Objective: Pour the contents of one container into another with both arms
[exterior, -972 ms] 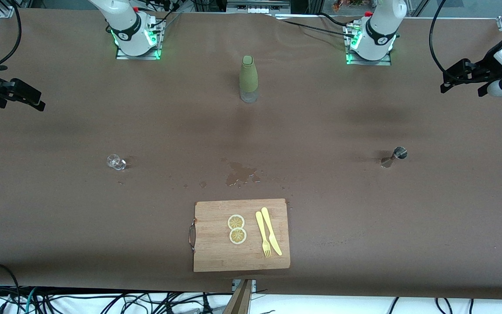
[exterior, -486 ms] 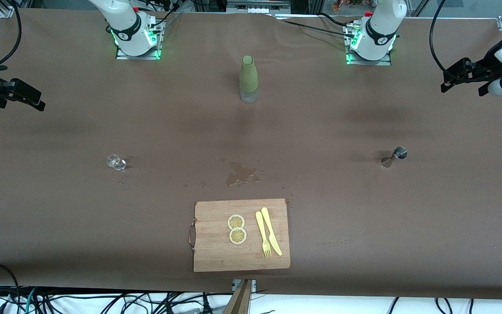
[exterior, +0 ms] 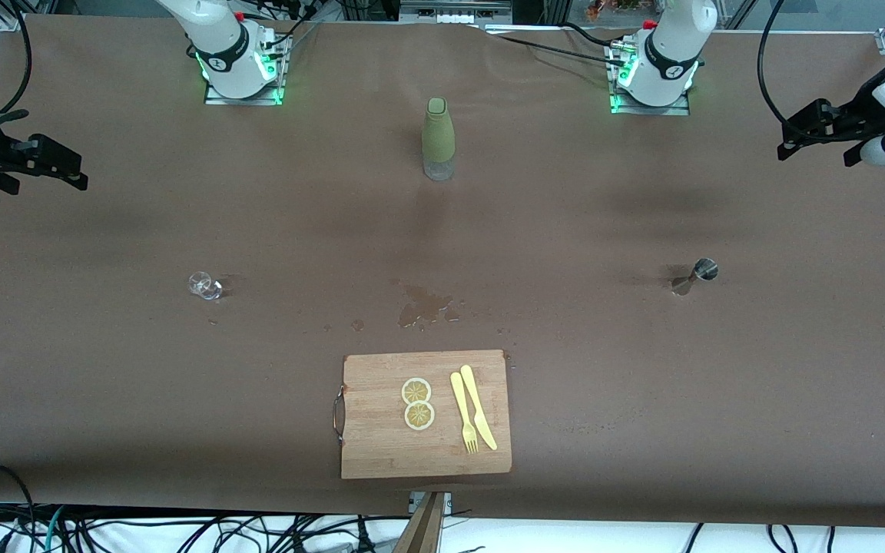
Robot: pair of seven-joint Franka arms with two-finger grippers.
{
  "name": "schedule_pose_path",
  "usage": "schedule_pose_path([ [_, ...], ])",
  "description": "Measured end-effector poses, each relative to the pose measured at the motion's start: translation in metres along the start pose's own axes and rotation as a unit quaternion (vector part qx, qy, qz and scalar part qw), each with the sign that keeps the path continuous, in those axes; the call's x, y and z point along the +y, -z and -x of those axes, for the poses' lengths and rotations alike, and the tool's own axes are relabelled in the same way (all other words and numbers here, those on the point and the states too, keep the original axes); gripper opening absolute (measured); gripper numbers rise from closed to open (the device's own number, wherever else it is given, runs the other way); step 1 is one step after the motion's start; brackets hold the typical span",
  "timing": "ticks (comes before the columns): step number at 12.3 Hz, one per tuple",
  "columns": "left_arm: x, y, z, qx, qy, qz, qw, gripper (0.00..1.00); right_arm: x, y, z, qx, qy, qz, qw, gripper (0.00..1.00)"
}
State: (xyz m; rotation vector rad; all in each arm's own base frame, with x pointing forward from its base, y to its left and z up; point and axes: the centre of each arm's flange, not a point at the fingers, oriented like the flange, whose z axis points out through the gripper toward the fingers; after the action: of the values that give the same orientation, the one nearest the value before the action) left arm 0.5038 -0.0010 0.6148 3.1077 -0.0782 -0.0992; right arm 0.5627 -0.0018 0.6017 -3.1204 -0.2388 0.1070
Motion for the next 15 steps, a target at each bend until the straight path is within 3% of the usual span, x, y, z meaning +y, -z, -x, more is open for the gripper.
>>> schedule_pose_path([
  [2,0.000,0.001,0.001,0.000,0.000,0.000,1.000,1.00,0.001,-0.013,-0.004,-0.019,0.073,-0.005,0.997,1.00],
  [4,0.000,0.001,0.001,0.001,0.001,0.000,1.000,1.00,0.005,-0.025,-0.007,-0.032,0.157,-0.018,0.987,1.00],
  [8,-0.002,0.001,0.001,0.001,0.002,0.000,1.000,1.00,0.036,-0.055,-0.016,-0.016,0.271,-0.104,0.957,1.00],
  [11,-0.005,-0.001,-0.003,0.005,-0.014,0.000,1.000,1.00,0.077,-0.090,-0.021,0.022,0.341,-0.182,0.922,1.00],
  [15,-0.060,-0.025,-0.022,0.016,-0.079,0.029,0.996,1.00,0.133,-0.155,-0.025,0.090,0.424,-0.274,0.858,1.00],
])
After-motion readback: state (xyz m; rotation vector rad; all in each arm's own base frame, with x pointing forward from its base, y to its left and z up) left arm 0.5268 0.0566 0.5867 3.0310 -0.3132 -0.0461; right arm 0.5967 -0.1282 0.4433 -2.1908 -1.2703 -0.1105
